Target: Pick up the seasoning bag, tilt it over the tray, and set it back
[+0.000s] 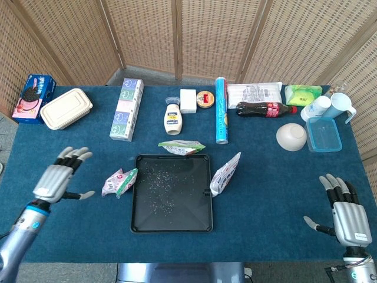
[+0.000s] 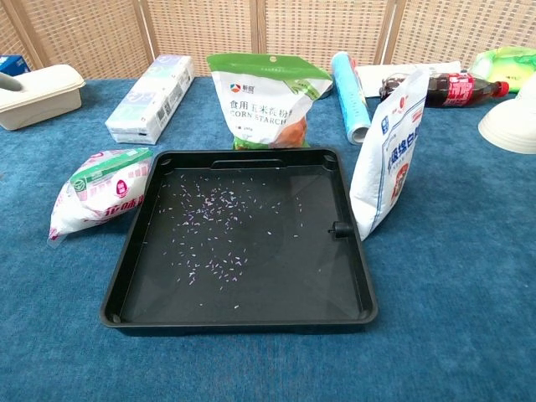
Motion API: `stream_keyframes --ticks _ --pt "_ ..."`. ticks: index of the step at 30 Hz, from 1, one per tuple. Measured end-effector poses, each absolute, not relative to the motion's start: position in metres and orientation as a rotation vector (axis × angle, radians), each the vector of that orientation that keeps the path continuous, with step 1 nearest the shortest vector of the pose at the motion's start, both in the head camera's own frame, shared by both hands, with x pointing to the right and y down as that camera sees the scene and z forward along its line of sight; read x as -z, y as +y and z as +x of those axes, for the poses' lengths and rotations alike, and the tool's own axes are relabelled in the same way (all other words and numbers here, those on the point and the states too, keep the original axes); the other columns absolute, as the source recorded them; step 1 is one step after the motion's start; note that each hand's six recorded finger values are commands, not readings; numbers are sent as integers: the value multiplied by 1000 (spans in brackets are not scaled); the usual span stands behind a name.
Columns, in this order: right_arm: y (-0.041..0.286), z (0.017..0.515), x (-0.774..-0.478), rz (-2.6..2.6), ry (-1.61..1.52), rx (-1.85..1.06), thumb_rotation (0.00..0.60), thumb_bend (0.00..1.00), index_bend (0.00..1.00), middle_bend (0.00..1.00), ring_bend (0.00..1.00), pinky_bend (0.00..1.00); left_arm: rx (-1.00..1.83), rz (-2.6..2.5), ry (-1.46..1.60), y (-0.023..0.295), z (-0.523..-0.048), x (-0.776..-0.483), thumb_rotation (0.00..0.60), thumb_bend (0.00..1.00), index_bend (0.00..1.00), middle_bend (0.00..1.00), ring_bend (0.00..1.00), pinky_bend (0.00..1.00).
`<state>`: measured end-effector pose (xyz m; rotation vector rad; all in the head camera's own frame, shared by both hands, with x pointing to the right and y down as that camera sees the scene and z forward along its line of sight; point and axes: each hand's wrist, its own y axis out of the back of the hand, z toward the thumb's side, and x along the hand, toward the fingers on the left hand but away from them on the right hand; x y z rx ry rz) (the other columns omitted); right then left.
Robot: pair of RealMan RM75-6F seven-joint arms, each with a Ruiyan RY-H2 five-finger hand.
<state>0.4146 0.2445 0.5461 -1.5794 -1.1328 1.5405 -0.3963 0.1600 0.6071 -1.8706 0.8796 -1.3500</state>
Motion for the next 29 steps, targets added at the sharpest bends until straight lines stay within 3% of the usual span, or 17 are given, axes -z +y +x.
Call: stream_keyframes --ticks 6,11,19,29 --pt "244 416 -544 -1574 -1141 -1536 462 0 0 8 44 17 1390 -1746 931 173 -427 -578 449 0 20 0 0 0" --pt "241 419 -538 -1522 -1148 -1526 463 0 0 4 43 17 1461 -1636 982 192 -459 -564 487 0 19 0 0 0" --pt "237 422 -528 -1414 -1190 -1467 465 0 0 0 40 17 1481 -1557 1014 214 -479 -560 569 0 19 0 0 0" --pt "239 420 -534 -1429 -1167 -1489 465 0 0 0 40 17 1453 -1577 994 224 -479 -562 596 0 20 0 0 0"
